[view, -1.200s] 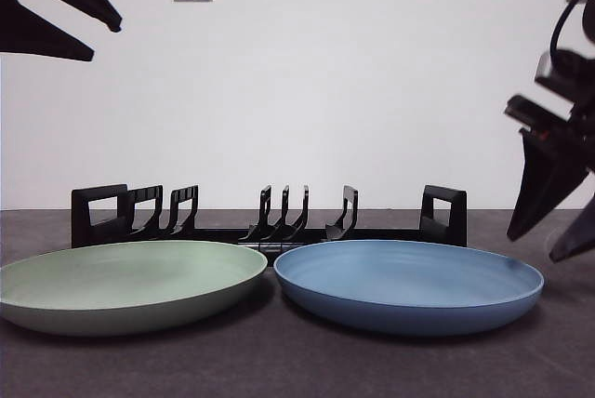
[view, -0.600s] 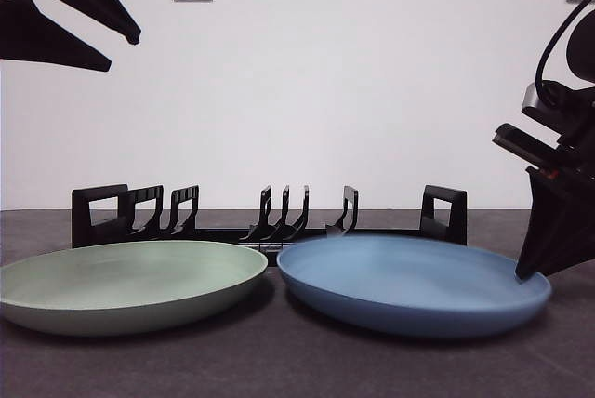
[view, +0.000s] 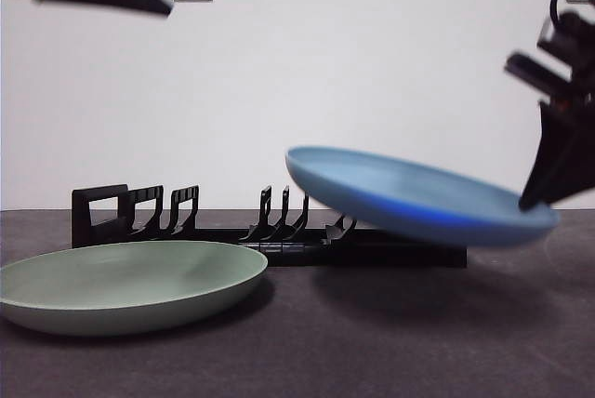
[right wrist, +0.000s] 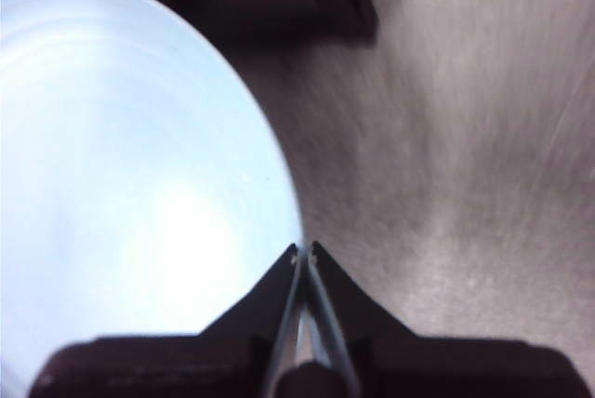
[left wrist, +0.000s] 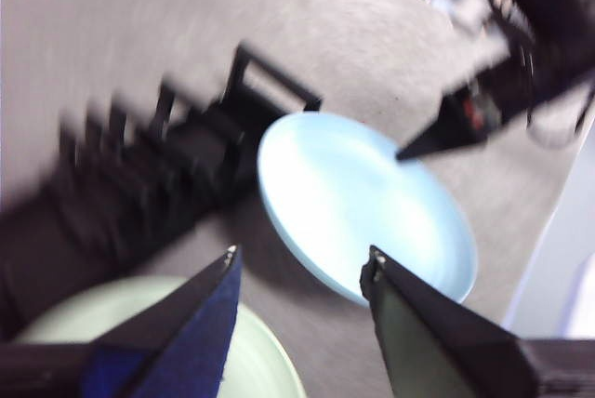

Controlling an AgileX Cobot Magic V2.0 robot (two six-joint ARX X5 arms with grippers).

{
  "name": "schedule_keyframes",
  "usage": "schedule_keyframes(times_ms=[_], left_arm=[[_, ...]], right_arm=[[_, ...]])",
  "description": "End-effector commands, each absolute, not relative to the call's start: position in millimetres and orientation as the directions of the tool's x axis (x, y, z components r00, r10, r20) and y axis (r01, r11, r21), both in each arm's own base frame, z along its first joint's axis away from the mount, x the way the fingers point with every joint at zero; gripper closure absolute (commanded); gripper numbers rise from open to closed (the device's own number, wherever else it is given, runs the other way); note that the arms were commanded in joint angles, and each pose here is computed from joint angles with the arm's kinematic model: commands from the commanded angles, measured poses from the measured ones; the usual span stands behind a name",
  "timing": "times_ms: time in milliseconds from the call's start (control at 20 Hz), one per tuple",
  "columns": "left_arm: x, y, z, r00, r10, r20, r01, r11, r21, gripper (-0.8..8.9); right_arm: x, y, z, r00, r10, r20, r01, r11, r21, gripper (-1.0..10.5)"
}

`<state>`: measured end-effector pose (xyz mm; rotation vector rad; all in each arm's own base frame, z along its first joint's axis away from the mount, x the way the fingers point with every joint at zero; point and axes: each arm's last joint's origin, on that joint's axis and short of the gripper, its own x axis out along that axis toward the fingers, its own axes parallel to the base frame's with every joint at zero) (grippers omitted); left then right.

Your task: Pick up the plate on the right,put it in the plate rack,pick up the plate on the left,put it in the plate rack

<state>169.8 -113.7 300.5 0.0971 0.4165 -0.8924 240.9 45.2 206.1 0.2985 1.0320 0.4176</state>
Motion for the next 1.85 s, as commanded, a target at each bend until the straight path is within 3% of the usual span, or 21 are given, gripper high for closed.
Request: schedule_keyframes(times_ms=[50,200,350,550,700,1050,1150,1200,1700,1850], left_arm=[[154.4,-132.5,305.7,0.541,-0.724,-0.427,0.837,0.512,0.192,5.88],[132.9,-155.3,305.7,0.528,-0.716,-0.456,0.84,0.361,0.406,5.88],[117.8,-176.1,294.7,0.535,-0.665,-0.521,0.815,0.243,0.526,5.89],[110.8,-202.1,274.5,0.523,-0.611,-0.595,0.794,0.096,0.6,5.9],[112.7,-216.2,257.8,0.49,-0.581,-0.65,0.813,0.036,0.581,5.93],[121.3,-233.6,235.9,0.474,-0.548,-0.69,0.827,0.007,0.563,6.03],[122.0,-235.0,234.1,0.472,-0.546,-0.692,0.828,0.005,0.561,7.97],[122.2,-235.1,233.7,0.472,-0.545,-0.693,0.829,0.005,0.56,8.25],[122.1,-235.4,233.2,0.466,-0.547,-0.695,0.831,0.002,0.556,8.22],[122.3,-235.8,233.7,0.468,-0.551,-0.691,0.838,0.028,0.545,8.22]], right_arm=[[243.6,46.9,223.2,0.424,0.466,-0.777,-0.194,0.884,0.425,9.6],[246.3,54.1,243.4,0.417,0.474,-0.776,-0.232,0.88,0.414,9.6],[245.8,62.7,253.9,0.417,0.446,-0.792,-0.253,0.894,0.371,9.6],[242.1,72.9,255.5,0.387,0.462,-0.798,-0.286,0.883,0.373,9.6],[240.4,75.4,255.0,0.373,0.466,-0.803,-0.292,0.88,0.375,9.6],[237.3,74.8,253.4,0.344,0.459,-0.819,-0.29,0.882,0.372,9.6],[237.3,74.8,253.4,0.343,0.458,-0.82,-0.294,0.881,0.37,9.6],[237.3,74.8,253.4,0.343,0.459,-0.82,-0.294,0.881,0.37,9.6],[239.5,74.8,265.6,0.392,0.468,-0.792,-0.321,0.877,0.358,9.3],[241.5,75.2,280.0,0.456,0.485,-0.747,-0.349,0.869,0.351,7.4]])
